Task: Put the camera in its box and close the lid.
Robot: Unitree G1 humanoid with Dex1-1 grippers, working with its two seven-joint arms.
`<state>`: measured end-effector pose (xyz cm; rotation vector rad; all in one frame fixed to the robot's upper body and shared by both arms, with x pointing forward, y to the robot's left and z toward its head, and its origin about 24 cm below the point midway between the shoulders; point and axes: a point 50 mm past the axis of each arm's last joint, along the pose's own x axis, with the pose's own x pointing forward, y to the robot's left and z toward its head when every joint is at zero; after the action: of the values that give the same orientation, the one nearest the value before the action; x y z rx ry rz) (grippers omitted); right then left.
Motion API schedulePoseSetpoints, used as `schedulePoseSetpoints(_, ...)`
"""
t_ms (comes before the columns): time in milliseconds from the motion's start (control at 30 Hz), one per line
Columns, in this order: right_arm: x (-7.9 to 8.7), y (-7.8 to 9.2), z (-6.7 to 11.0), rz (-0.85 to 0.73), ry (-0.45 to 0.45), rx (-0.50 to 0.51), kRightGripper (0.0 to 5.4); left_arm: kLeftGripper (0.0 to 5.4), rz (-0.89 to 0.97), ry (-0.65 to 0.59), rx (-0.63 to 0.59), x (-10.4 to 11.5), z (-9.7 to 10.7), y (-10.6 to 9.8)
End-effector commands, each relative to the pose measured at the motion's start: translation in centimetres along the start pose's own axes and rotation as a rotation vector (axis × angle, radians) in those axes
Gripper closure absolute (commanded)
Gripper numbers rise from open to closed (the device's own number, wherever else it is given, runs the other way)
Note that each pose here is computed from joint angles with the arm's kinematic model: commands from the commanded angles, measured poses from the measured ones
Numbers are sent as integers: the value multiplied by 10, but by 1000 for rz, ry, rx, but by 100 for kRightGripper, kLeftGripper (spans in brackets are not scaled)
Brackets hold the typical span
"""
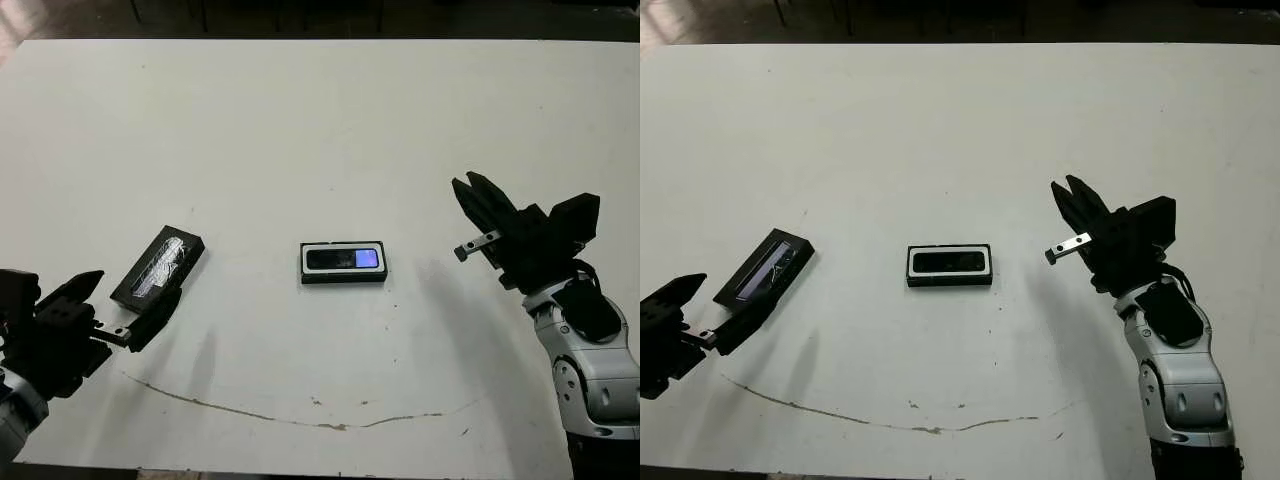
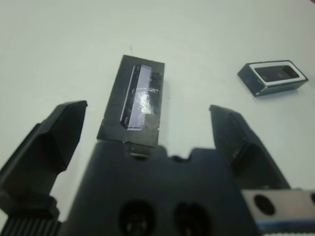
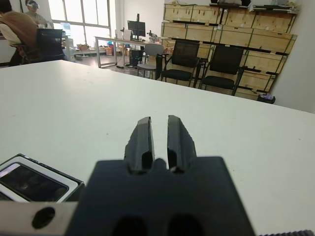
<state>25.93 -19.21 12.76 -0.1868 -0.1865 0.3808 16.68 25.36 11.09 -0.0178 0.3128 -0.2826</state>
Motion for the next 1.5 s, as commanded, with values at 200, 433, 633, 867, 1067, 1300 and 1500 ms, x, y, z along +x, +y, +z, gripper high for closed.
schedulePoseSetpoints(200, -3, -1, -7, 9, 25, 1, 540, 3, 52, 17, 12, 3, -9, 3)
schedulePoseSetpoints(433, -3, -2, -8, 10, 27, 2, 540, 3, 49, 40, 55, 6, -13, 5)
schedulePoseSetpoints(633, -4, -3, -7, 5, 29, -5, 540, 3, 52, 61, 34, 8, -18, 8)
schedulePoseSetpoints(867, -7, -2, -6, 5, 34, 0, 540, 3, 34, 73, 41, 9, -24, 6)
schedulePoseSetpoints(1067, -7, -3, -6, 6, 33, -3, 540, 3, 53, 76, 56, 11, -30, 7)
schedulePoseSetpoints(1300, -7, -3, -7, 7, 41, 6, 540, 3, 40, 78, 71, 14, -36, 14)
schedulePoseSetpoints(1500, -7, -4, -7, 4, 35, 2, 540, 3, 29, 91, 98, 14, -38, 19)
